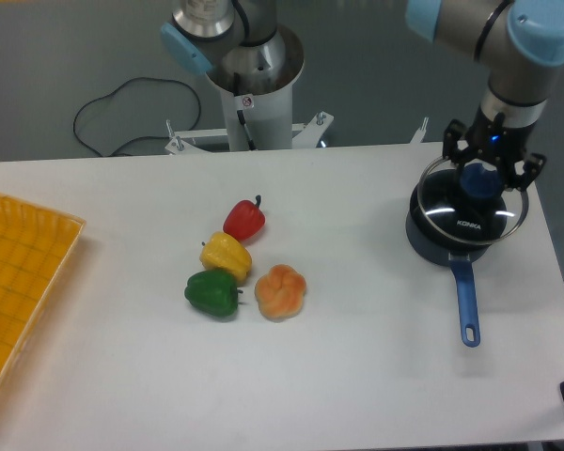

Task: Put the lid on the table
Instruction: 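Grip the blue knob of the glass lid on the black saucepan, then lift the glass lid off the saucepan and move it beside the pan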

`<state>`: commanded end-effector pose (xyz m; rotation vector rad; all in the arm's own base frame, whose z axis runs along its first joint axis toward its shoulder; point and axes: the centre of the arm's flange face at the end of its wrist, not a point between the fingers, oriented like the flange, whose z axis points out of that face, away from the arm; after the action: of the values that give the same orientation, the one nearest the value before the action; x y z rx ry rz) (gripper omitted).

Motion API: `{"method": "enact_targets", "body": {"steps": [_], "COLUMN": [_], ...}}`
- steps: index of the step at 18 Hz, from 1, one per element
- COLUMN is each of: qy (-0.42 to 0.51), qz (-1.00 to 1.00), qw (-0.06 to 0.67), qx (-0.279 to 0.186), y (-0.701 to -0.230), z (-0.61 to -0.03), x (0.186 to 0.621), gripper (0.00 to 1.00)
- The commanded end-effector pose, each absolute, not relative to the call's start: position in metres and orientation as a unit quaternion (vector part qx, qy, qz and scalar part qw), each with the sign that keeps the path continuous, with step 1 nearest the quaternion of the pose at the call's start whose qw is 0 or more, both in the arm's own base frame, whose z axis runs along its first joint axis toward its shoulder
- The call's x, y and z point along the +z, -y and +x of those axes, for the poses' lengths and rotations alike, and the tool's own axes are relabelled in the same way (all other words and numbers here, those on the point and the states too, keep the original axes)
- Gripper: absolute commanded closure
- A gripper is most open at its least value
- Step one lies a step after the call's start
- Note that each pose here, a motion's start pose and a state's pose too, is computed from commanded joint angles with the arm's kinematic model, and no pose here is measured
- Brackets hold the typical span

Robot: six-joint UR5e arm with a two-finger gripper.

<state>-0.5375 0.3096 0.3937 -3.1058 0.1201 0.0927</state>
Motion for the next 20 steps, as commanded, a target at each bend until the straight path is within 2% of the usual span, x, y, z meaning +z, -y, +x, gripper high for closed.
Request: {"method": "enact_targets", "body": {"steps": [10, 20], "qy": [0.002, 0.019], "qz": [-1.0, -0.999], "qw": [0.003, 0.023], "qx": [0.026, 0.036], "y": [-0.397, -0.432], "z": [-0.483, -0.474], "x": [0.381, 0.349], "gripper": [0.48, 0.48]}}
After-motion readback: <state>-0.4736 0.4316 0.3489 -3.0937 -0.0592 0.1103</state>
